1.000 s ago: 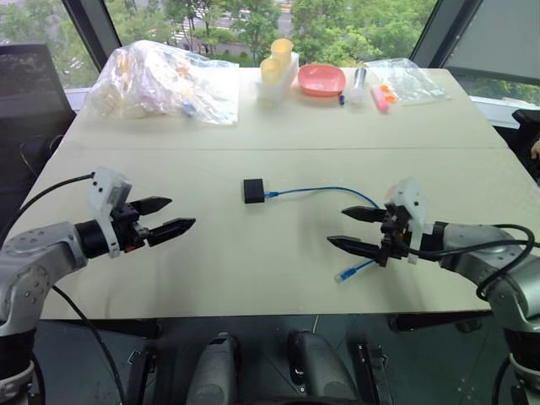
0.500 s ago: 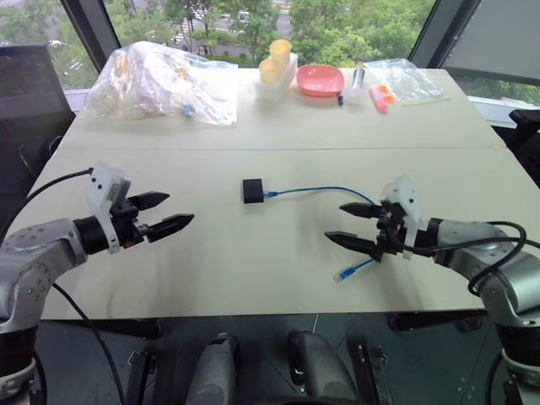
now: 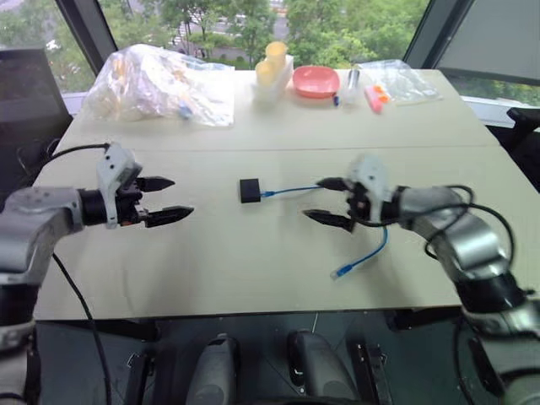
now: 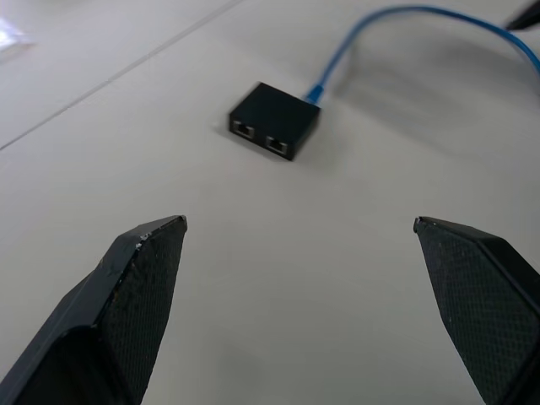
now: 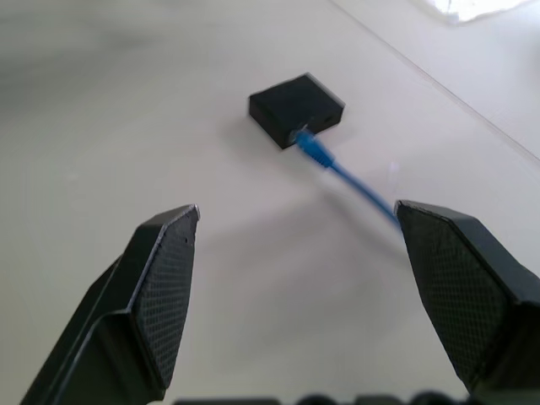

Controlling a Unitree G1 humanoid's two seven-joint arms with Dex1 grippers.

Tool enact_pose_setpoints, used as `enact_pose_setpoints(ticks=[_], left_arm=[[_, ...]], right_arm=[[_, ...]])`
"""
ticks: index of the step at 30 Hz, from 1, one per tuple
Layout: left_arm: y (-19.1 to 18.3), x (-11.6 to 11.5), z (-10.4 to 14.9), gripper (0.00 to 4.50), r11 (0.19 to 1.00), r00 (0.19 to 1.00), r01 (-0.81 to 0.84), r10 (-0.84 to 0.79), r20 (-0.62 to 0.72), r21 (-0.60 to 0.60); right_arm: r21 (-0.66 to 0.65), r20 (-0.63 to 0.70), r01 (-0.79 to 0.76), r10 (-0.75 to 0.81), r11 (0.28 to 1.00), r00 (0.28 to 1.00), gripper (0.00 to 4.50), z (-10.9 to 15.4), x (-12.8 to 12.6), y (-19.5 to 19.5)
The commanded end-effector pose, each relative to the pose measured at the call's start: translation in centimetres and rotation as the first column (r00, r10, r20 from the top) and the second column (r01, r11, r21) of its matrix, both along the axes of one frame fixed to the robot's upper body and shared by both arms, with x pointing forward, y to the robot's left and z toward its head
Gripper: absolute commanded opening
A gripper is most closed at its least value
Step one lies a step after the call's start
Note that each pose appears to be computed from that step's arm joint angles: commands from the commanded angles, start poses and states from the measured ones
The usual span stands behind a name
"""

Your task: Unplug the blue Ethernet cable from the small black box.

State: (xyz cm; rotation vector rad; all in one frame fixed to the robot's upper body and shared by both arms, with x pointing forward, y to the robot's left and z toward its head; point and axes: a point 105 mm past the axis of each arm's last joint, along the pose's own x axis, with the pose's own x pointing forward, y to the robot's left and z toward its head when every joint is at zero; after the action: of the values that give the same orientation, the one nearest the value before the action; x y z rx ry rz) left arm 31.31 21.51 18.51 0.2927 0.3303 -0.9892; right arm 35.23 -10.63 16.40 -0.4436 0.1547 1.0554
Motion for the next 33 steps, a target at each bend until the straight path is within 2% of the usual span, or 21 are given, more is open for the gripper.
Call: enact_pose_setpoints(ticks=[1, 4, 7, 13, 16, 21, 22, 23, 27, 29, 31, 33], left_arm=[[0.0, -0.6, 1.6, 4.48, 0.989, 0.989, 0.145, -0.144, -0.041, 0.027], [-0.1, -0.1, 2.0, 4.48, 0.983, 0.983, 0.178, -0.177, -0.041, 0.044], [-0.6, 0.0, 2.4, 4.48, 0.980, 0.979, 0.200, -0.200, -0.037, 0.005], [-1.3, -1.3, 3.0, 4.48, 0.982, 0.986, 0.165, -0.167, -0.015, -0.096], [-0.9, -1.9, 2.5, 4.50, 0.988, 0.993, 0.119, -0.121, -0.015, -0.100], [-0.1, -2.1, 2.6, 4.50, 0.992, 0.998, 0.064, -0.065, -0.004, -0.108], [-0.1, -2.1, 2.6, 4.50, 0.992, 0.998, 0.061, -0.062, -0.001, -0.109], [0.0, -2.0, 2.6, 4.50, 0.992, 0.998, 0.059, -0.059, 0.001, -0.109], [0.2, -0.9, 2.8, 4.50, 0.993, 0.999, 0.043, -0.041, 0.027, -0.106], [0.4, 0.5, 3.5, 4.50, 0.985, 0.999, 0.028, -0.022, 0.034, -0.173], [0.2, 2.5, 5.3, 4.50, 0.950, 0.998, 0.027, -0.007, 0.063, -0.310], [0.3, 5.8, 8.5, 4.50, 0.833, 0.992, -0.050, 0.107, 0.071, -0.550]], right_arm=[[-0.073, 0.002, -0.073, 0.074, 0.995, 0.997, 3.87, -0.9, 2.9, 1.9], [-0.110, -0.032, -0.132, 0.129, 0.985, 0.991, 3.87, -1.6, 4.7, 3.9], [-0.144, -0.060, -0.164, 0.157, 0.976, 0.986, 3.87, -2.1, 5.7, 5.3], [-0.260, -0.113, -0.130, 0.103, 0.957, 0.988, 3.87, -4.4, 6.6, 5.6], [-0.301, -0.152, -0.158, 0.116, 0.941, 0.982, 2.95, -5.5, 6.2, 5.3], [-0.350, -0.109, -0.162, 0.132, 0.922, 0.985, 0.34, -6.0, 6.2, 5.2], [-0.364, -0.093, -0.160, 0.136, 0.918, 0.986, 0.05, -5.9, 6.3, 5.2], [-0.381, -0.070, -0.155, 0.139, 0.911, 0.988, 0.05, -5.9, 6.4, 5.2], [-0.491, 0.194, -0.040, 0.154, 0.870, 0.969, 0.05, -3.8, 8.2, 5.0], [-0.524, 0.437, 0.080, 0.187, 0.848, 0.880, 0.05, -0.1, 9.6, 4.7], [-0.498, 0.640, 0.170, 0.228, 0.850, 0.734, 0.05, 3.4, 9.9, 4.8], [-0.379, 0.767, 0.177, 0.201, 0.908, 0.610, 0.05, 5.9, 9.1, 5.6]])
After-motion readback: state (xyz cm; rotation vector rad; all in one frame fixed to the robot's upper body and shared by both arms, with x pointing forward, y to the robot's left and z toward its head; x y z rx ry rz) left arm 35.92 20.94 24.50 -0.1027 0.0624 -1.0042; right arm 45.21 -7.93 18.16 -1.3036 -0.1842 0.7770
